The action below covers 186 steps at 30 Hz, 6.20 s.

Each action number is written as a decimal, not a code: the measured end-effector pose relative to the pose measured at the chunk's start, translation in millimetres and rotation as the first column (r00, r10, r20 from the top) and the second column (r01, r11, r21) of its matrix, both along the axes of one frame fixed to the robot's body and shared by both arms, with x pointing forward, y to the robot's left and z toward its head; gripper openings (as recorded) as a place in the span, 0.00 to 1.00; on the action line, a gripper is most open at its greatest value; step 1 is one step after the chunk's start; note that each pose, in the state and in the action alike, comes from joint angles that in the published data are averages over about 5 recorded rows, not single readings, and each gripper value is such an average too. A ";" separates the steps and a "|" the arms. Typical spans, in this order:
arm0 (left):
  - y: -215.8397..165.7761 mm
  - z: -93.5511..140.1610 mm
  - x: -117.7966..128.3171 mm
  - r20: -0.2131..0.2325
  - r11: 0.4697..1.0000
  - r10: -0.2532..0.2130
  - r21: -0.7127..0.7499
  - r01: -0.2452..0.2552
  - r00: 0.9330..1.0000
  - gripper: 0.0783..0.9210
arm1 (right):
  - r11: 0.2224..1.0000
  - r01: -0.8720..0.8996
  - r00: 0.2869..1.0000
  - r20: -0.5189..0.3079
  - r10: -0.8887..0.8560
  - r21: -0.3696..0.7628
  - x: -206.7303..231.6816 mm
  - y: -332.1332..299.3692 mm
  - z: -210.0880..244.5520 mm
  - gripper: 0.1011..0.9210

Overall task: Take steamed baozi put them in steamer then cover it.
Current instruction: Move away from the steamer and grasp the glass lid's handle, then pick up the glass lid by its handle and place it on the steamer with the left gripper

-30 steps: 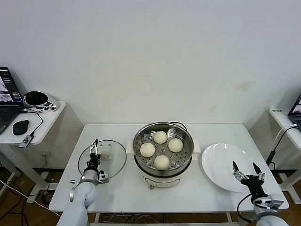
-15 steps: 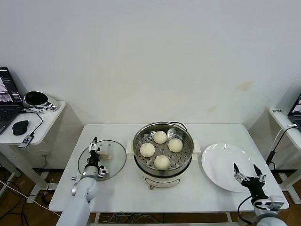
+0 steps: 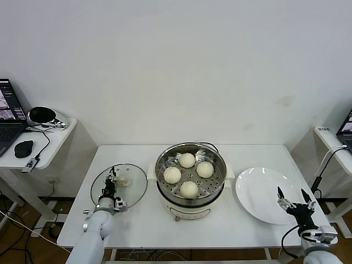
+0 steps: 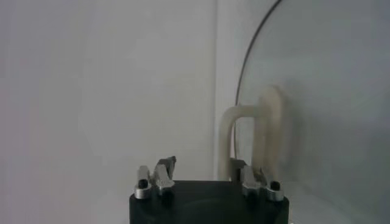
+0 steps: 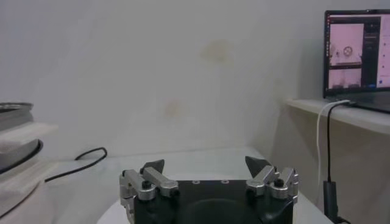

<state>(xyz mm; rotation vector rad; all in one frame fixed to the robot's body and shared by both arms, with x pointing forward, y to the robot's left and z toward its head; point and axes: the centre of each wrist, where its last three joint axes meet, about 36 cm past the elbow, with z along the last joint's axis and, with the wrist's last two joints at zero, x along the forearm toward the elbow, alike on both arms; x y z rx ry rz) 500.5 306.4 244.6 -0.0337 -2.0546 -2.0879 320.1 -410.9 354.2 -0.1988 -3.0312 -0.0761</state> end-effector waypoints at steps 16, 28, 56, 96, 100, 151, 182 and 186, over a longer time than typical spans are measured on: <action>-6.5 23.7 -17.1 -0.003 0.993 0.114 -0.029 -0.114 0.993 0.09 | 1.000 0.017 0.999 0.049 -0.016 -0.014 12.2 -7.0 20.8 0.88; -25.7 87.7 -51.4 0.086 0.973 0.230 -0.050 -0.227 0.969 0.09 | 1.000 0.009 0.997 0.076 -0.009 0.007 24.2 3.5 31.2 0.88; -145.7 226.9 -81.7 0.232 0.957 0.284 -0.125 -0.261 0.930 0.09 | 0.998 0.044 0.999 0.010 -0.044 0.050 37.1 34.5 32.5 0.88; -327.9 217.8 -60.2 0.152 0.988 -0.071 -0.122 0.090 0.986 0.09 | 0.996 0.067 0.997 -0.039 -0.065 0.058 49.5 44.7 7.2 0.88; -328.6 217.8 -59.6 0.143 0.985 -0.075 -0.141 0.095 0.987 0.09 | 0.996 0.068 0.997 -0.042 -0.065 0.055 49.8 44.6 6.0 0.88; -331.7 192.6 -51.7 0.048 0.994 -0.068 -0.085 0.072 0.997 0.09 | 0.996 0.062 0.997 -0.045 -0.060 0.056 51.0 50.3 -1.5 0.88; -329.1 234.5 -108.1 0.071 0.972 -0.125 -0.194 0.137 0.990 0.88 | 0.996 0.064 0.997 -0.050 -0.061 0.056 47.6 49.5 -2.0 0.88; -320.9 238.9 -115.9 0.070 0.970 -0.121 -0.206 0.133 0.990 0.88 | 0.997 0.051 0.997 -0.053 -0.048 0.059 45.3 50.2 -0.6 0.88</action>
